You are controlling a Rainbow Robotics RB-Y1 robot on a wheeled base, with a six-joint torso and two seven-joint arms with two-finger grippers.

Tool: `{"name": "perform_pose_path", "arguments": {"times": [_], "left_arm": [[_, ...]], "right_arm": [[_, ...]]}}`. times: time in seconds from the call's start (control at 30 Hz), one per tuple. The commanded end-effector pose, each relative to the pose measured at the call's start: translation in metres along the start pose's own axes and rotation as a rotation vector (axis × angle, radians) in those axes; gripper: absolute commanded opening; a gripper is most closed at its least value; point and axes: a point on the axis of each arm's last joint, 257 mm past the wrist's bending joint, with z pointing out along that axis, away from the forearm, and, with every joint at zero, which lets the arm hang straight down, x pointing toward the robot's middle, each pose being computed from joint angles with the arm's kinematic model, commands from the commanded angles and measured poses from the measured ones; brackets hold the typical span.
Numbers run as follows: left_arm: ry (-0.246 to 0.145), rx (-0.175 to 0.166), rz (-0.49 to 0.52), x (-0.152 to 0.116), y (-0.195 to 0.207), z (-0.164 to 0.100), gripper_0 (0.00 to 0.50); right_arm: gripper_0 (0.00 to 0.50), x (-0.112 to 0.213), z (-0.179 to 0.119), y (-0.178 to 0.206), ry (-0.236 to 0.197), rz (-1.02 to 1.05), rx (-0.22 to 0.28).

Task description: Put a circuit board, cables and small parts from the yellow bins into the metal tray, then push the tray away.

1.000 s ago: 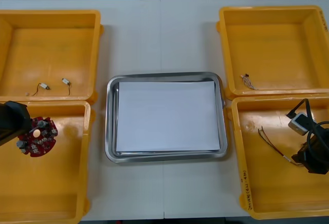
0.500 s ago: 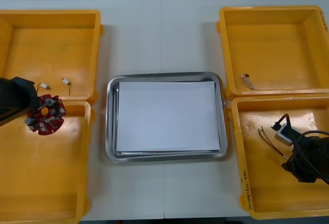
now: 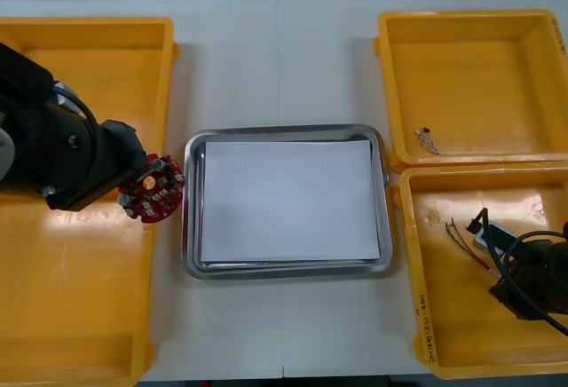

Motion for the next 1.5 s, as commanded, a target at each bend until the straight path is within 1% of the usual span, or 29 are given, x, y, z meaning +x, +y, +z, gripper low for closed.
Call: {"name": "perform_pose_path", "arguments": {"times": [0.03,0.13,0.17,0.2,0.23,0.4,0.43,0.47,0.5,0.53,0.57,0.6,0.63,0.67,0.7,0.73,0.83,0.9,0.93,1.0,1.1,1.13,1.2,1.27,1.3,1.37,1.5], "left_arm": [[-0.017,-0.030,0.122,-0.009,-0.019,-0.001,0.000],[0.003,-0.053,0.154,-0.004,-0.025,0.006,0.000],[0.008,-0.056,0.159,-0.002,-0.027,0.008,0.000],[0.018,-0.069,0.171,0.000,-0.028,0.012,0.000],[0.026,-0.075,0.184,0.003,-0.030,0.014,0.000],[0.051,-0.088,0.206,0.012,-0.039,0.028,0.000],[0.054,-0.090,0.211,0.014,-0.041,0.032,0.000],[0.053,-0.094,0.227,0.016,-0.042,0.035,0.000],[0.051,-0.095,0.236,0.017,-0.044,0.037,0.000],[0.052,-0.092,0.246,0.019,-0.047,0.040,0.000],[0.053,-0.092,0.249,0.020,-0.048,0.042,0.000],[0.058,-0.094,0.255,0.021,-0.050,0.046,0.000],[0.066,-0.094,0.262,0.024,-0.052,0.049,0.000],[0.074,-0.103,0.261,0.027,-0.052,0.054,0.000],[0.076,-0.107,0.265,0.028,-0.052,0.056,0.000],[0.078,-0.118,0.273,0.029,-0.051,0.060,0.000],[0.085,-0.128,0.321,0.033,-0.052,0.066,0.000],[0.097,-0.130,0.340,0.036,-0.053,0.070,0.000],[0.112,-0.132,0.343,0.040,-0.053,0.073,0.000],[0.117,-0.124,0.347,0.043,-0.057,0.079,0.000],[0.107,-0.116,0.371,0.047,-0.062,0.086,0.000],[0.101,-0.108,0.384,0.048,-0.066,0.087,0.000],[0.094,-0.101,0.396,0.050,-0.069,0.091,0.000],[0.088,-0.088,0.411,0.052,-0.074,0.096,0.000],[0.088,-0.085,0.411,0.053,-0.076,0.097,0.000],[0.089,-0.082,0.421,0.057,-0.079,0.101,0.000],[0.105,-0.088,0.438,0.064,-0.079,0.106,0.000]], "right_arm": [[0.500,-0.004,0.009,0.003,-0.008,-0.016,0.000],[0.500,-0.005,0.015,0.001,-0.009,-0.012,0.003],[0.500,-0.005,0.016,0.000,-0.008,-0.013,0.004],[0.500,-0.005,0.018,0.000,-0.007,-0.006,0.002],[0.500,-0.005,0.018,-0.002,-0.008,-0.006,0.004],[0.500,-0.005,0.018,-0.003,-0.007,-0.005,0.009],[0.451,-0.005,0.018,-0.004,-0.005,-0.003,0.009],[0.386,-0.005,0.018,-0.004,-0.005,-0.003,0.009],[0.348,-0.005,0.018,-0.003,-0.005,-0.001,0.008],[0.273,-0.005,0.018,-0.004,-0.005,0.001,0.008],[0.234,-0.005,0.018,-0.005,-0.006,0.001,0.010],[0.149,-0.005,0.019,-0.005,-0.007,0.002,0.009],[0.083,-0.006,0.019,-0.004,-0.009,0.008,0.007],[0.027,-0.005,0.019,-0.004,-0.007,0.011,0.005],[0.006,-0.006,0.019,-0.004,-0.009,0.013,0.004],[0.000,-0.006,0.019,-0.004,-0.009,0.016,0.004],[0.000,-0.006,0.019,-0.003,-0.012,0.024,-0.001],[0.000,-0.008,0.019,-0.002,-0.016,0.031,-0.005],[0.000,-0.009,0.019,-0.002,-0.019,0.035,-0.007],[0.000,-0.012,0.017,-0.003,-0.025,0.042,-0.010],[0.000,-0.018,0.009,-0.007,-0.028,0.053,-0.010],[0.000,-0.021,0.004,-0.009,-0.027,0.062,-0.009],[0.000,-0.025,-0.004,-0.008,-0.025,0.095,-0.018],[0.000,-0.032,-0.015,-0.006,-0.030,0.127,-0.037],[0.000,-0.034,-0.018,-0.007,-0.033,0.135,-0.037],[0.000,-0.044,-0.030,-0.008,-0.047,0.148,-0.034],[0.000,-0.058,-0.050,-0.010,-0.060,0.184,-0.025]]}}
